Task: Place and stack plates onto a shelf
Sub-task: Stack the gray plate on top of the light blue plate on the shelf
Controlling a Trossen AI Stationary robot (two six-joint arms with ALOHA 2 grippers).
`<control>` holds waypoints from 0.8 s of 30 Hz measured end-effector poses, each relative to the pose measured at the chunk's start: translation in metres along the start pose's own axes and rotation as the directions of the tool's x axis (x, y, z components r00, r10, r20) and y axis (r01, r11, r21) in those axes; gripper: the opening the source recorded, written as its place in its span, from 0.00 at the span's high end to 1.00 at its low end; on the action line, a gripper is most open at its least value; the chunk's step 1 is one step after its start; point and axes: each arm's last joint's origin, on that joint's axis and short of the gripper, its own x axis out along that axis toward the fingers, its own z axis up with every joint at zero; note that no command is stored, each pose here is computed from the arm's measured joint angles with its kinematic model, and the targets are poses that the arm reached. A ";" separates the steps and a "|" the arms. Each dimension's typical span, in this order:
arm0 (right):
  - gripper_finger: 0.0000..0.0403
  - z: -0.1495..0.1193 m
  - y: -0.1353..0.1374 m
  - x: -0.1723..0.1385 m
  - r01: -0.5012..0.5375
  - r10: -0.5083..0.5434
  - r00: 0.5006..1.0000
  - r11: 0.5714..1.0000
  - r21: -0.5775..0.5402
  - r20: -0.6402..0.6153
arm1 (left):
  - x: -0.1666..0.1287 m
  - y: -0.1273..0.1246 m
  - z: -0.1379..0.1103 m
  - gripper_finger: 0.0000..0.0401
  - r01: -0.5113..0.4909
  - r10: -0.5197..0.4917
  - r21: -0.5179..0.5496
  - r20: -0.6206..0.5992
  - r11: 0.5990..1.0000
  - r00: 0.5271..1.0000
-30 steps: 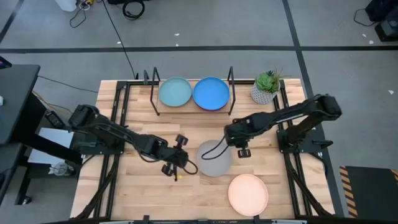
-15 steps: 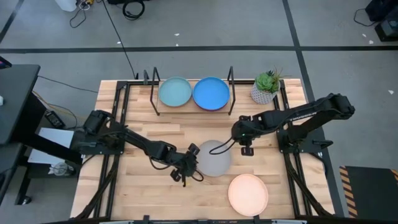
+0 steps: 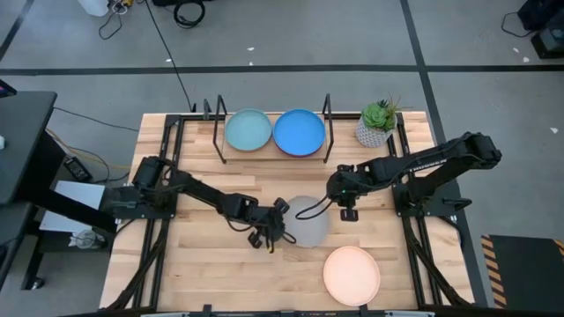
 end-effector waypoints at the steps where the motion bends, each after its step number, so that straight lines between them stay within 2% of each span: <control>1: 0.78 0.000 0.000 0.000 0.000 0.000 1.000 1.000 0.000 0.000 | 0.000 0.000 0.000 0.85 0.016 -0.016 -0.003 0.008 1.000 1.000; 3: 0.78 0.000 0.000 0.000 0.000 0.000 1.000 1.000 0.000 0.000 | 0.000 0.000 -0.002 0.94 0.031 -0.031 -0.012 -0.002 0.999 1.000; 4: 0.78 0.000 0.000 0.000 0.000 0.000 1.000 1.000 0.000 0.001 | -0.001 0.001 -0.003 0.96 0.035 -0.035 -0.015 -0.003 0.999 0.999; 7: 0.78 0.000 0.000 0.000 0.000 0.000 1.000 1.000 0.000 0.002 | -0.008 0.001 -0.004 0.96 0.056 -0.057 -0.035 -0.026 0.998 0.998; 10: 0.78 0.000 0.001 0.000 -0.001 0.001 1.000 1.000 0.006 0.001 | -0.029 0.004 0.000 0.96 0.060 -0.061 -0.050 -0.038 0.997 0.997; 14: 0.78 0.000 0.002 0.000 -0.003 0.003 1.000 1.000 0.008 0.002 | -0.077 0.021 0.006 0.96 -0.034 0.028 -0.163 -0.039 0.986 0.999; 18: 0.78 0.000 0.002 0.000 -0.002 0.002 1.000 1.000 0.014 0.003 | -0.113 0.042 -0.007 0.96 -0.154 0.128 -0.289 -0.107 0.945 0.986; 24: 0.78 0.001 0.002 0.000 -0.004 0.003 1.000 1.000 0.014 0.013 | -0.132 0.084 -0.043 0.96 -0.271 0.213 -0.420 -0.182 0.866 0.960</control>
